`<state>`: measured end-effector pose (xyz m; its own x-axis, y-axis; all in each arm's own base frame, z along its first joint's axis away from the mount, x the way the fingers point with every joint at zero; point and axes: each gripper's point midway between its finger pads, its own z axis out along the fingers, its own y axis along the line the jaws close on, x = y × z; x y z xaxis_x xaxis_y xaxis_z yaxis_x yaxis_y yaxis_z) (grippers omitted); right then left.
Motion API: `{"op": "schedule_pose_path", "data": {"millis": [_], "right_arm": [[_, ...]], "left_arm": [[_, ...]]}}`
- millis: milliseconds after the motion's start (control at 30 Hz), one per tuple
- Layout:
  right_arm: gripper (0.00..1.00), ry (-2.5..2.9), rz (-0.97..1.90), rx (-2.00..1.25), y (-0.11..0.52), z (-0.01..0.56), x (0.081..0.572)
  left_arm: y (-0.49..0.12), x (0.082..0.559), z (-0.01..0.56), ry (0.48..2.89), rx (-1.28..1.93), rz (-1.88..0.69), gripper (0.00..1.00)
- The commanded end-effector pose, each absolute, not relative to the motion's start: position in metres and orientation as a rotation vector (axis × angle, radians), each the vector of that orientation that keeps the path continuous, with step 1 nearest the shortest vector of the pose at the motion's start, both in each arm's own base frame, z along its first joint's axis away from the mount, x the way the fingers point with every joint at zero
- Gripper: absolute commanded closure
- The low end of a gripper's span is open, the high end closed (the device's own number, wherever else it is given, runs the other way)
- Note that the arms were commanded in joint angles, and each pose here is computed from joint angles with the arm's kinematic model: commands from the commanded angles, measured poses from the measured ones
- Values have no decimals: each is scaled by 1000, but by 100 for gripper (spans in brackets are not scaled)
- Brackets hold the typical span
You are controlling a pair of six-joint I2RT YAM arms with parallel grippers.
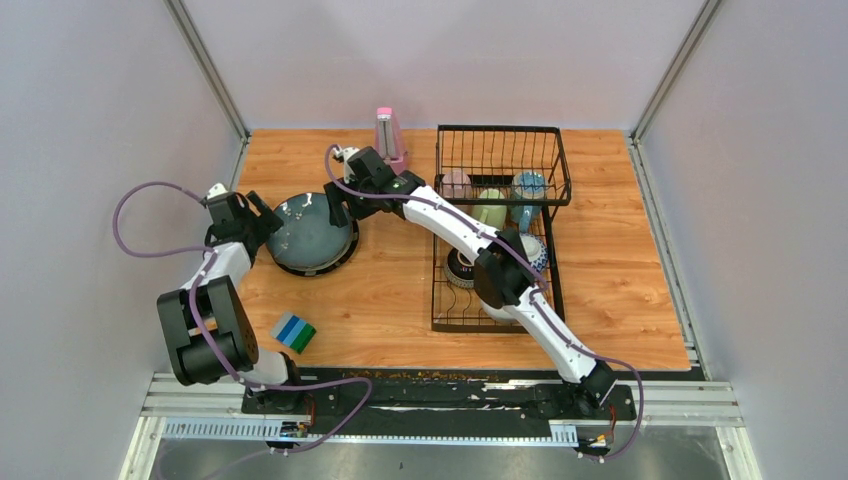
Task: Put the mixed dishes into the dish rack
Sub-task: Move the dish rack to the center of the board, then pick up the plate at the center of the board.
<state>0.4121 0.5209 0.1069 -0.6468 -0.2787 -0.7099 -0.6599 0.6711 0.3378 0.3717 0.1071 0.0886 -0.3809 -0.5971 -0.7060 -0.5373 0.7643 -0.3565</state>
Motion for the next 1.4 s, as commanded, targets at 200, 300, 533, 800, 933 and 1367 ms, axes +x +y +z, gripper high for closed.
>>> {"op": "schedule_pose_path", "data": {"millis": [200, 300, 533, 800, 933, 1367], "right_arm": [[25, 2191, 915, -661, 537, 118, 425], [29, 2198, 927, -653, 536, 115, 426], [31, 2211, 949, -638, 535, 110, 428], [32, 2227, 958, -644, 536, 101, 425], [37, 2230, 973, -647, 537, 100, 424], [40, 2273, 1010, -623, 536, 87, 421]], "left_arm": [[105, 392, 91, 2056, -756, -142, 19], [103, 393, 90, 2053, -749, -161, 21], [93, 397, 80, 2092, -725, -229, 29], [90, 396, 65, 2157, -707, -240, 31], [83, 397, 69, 2151, -667, -277, 38], [56, 402, 81, 2189, -556, -289, 47]]}}
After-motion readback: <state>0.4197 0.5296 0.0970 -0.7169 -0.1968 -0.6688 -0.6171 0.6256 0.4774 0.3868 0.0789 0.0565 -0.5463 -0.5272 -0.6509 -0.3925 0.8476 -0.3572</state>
